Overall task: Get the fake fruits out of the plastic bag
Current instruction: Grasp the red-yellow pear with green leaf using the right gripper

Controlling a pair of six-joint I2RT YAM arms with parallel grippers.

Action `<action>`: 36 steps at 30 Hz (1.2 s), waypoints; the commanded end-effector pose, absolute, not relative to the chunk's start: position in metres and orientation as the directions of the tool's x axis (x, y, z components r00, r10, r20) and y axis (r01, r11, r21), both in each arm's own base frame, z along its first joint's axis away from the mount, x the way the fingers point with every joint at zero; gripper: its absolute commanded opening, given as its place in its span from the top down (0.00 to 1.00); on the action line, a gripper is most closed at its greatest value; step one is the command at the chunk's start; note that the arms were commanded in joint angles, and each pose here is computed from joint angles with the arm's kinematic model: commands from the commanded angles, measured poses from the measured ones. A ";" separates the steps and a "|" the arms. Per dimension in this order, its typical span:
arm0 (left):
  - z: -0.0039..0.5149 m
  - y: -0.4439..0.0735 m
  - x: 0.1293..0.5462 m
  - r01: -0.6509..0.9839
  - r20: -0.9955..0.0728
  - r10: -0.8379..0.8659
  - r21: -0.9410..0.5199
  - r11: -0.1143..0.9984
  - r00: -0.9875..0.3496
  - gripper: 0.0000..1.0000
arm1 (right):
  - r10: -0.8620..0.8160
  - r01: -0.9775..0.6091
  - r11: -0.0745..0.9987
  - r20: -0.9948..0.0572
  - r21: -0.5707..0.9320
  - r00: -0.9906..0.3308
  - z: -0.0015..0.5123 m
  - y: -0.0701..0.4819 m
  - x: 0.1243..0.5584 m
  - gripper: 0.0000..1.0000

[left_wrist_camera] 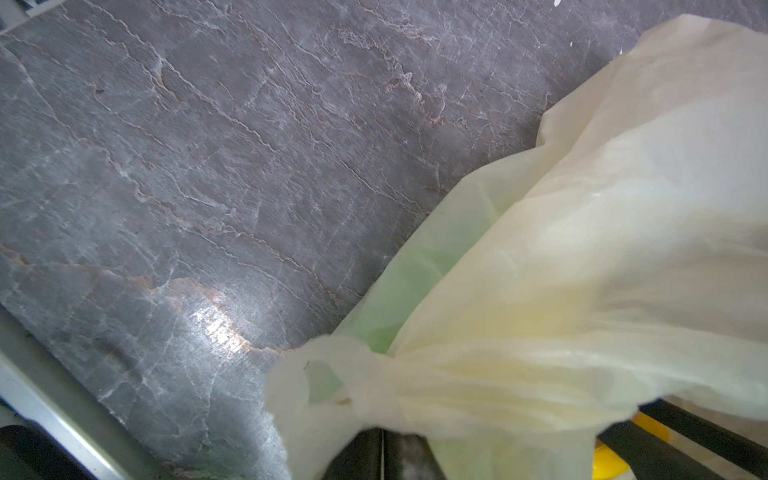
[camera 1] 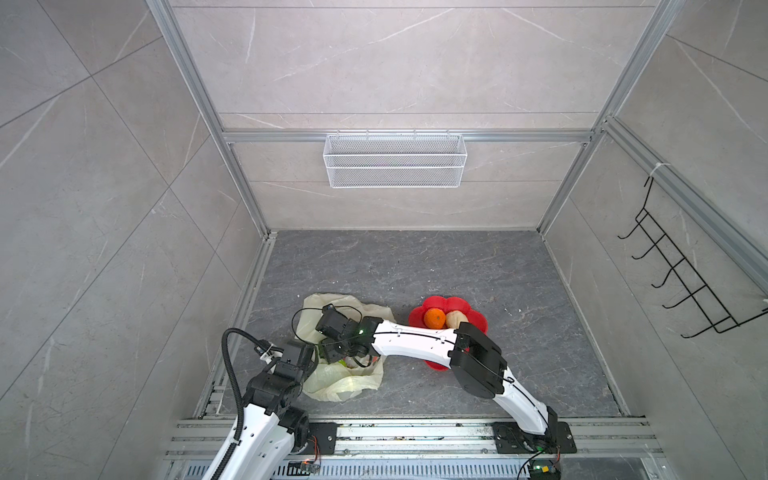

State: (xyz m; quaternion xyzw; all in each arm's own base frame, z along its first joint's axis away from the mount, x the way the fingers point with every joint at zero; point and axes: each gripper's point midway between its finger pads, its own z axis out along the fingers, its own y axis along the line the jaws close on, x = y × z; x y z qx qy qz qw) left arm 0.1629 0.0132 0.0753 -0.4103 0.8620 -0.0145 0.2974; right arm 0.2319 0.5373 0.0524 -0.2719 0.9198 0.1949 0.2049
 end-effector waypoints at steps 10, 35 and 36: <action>0.076 0.013 0.163 -0.704 -0.497 -0.730 -0.287 0.649 -0.470 0.92 | -0.389 -0.492 0.859 -0.440 0.143 -0.809 0.036 0.501 0.247 0.39; 0.078 -0.008 0.183 -0.613 -0.484 -0.693 -0.342 0.712 -0.535 0.91 | -0.432 -0.643 0.731 -0.574 0.228 -0.696 0.098 0.496 0.228 0.46; 0.082 -0.013 0.189 -0.583 -0.487 -0.679 -0.359 0.729 -0.549 0.91 | -0.428 -0.645 0.727 -0.580 0.235 -0.693 0.101 0.495 0.226 0.45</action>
